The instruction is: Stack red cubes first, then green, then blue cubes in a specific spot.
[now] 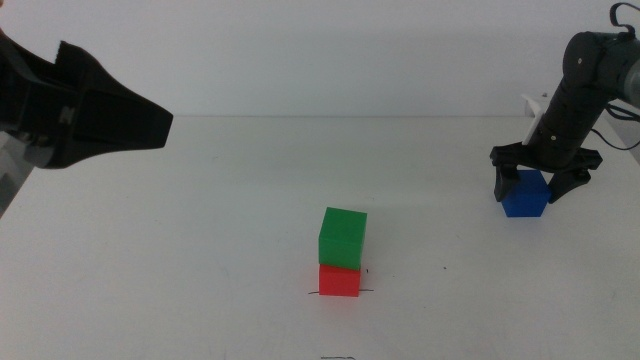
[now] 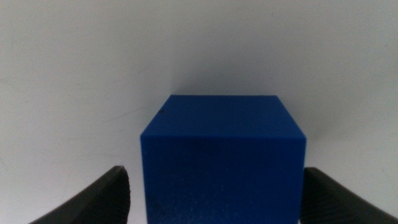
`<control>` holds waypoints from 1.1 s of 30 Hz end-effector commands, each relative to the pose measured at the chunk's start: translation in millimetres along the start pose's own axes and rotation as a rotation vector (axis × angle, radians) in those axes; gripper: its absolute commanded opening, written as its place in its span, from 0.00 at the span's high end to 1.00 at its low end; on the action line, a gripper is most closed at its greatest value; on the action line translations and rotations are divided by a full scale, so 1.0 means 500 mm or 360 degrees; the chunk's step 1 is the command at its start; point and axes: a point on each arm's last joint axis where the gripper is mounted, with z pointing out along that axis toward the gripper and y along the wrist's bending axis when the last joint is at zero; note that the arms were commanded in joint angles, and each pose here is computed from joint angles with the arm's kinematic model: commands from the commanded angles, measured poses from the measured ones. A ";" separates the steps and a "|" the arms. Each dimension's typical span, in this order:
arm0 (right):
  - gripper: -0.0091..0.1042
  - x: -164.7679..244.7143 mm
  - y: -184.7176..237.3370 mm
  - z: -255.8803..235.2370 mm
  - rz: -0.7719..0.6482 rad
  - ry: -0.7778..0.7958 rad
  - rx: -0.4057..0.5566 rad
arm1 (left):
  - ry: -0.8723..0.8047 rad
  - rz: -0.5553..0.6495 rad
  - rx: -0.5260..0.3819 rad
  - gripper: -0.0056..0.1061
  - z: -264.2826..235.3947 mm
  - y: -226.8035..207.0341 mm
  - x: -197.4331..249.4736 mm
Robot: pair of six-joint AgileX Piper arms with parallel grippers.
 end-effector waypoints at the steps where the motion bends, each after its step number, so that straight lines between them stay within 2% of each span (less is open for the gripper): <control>1: 0.30 -0.008 0.003 -0.073 -0.0011 -0.0162 -0.0001 | -0.0152 -0.0014 0.0014 0.11 -0.018 -0.010 -0.019; 3: 0.46 -0.008 0.003 -0.073 -0.0013 -0.0155 -0.0001 | -0.0152 -0.0014 0.0014 0.11 -0.018 -0.010 -0.019; 5: 0.66 -0.004 0.004 -0.073 -0.0029 -0.0122 -0.0008 | -0.0152 -0.0014 0.0014 0.11 -0.018 -0.010 -0.019; 7: 0.91 0.003 0.004 -0.075 -0.0029 -0.0067 -0.0010 | -0.0152 -0.0014 0.0014 0.11 -0.018 -0.010 -0.019; 8: 0.93 0.007 0.005 -0.077 -0.0012 -0.0049 -0.0017 | -0.0152 -0.0014 0.0014 0.11 -0.018 -0.010 -0.019; 12: 0.93 0.046 0.025 -0.096 -0.0027 -0.0096 -0.0039 | -0.0150 -0.0014 0.0015 0.11 -0.018 -0.010 -0.019; 20: 0.93 0.203 0.071 -0.179 0.0105 -0.0305 -0.0030 | -0.0152 -0.0014 0.0014 0.11 -0.018 -0.010 -0.019; 25: 0.93 0.264 0.099 -0.242 0.0152 -0.0291 0.0075 | -0.0152 -0.0014 0.0014 0.11 -0.018 -0.010 -0.019; 29: 0.93 0.300 0.124 -0.271 0.0218 -0.0216 0.0056 | -0.0152 -0.0014 0.0014 0.11 -0.018 -0.010 -0.019; 33: 0.93 0.327 0.145 -0.292 0.0175 -0.0142 0.0033 | -0.0152 -0.0014 0.0014 0.11 -0.018 -0.010 -0.019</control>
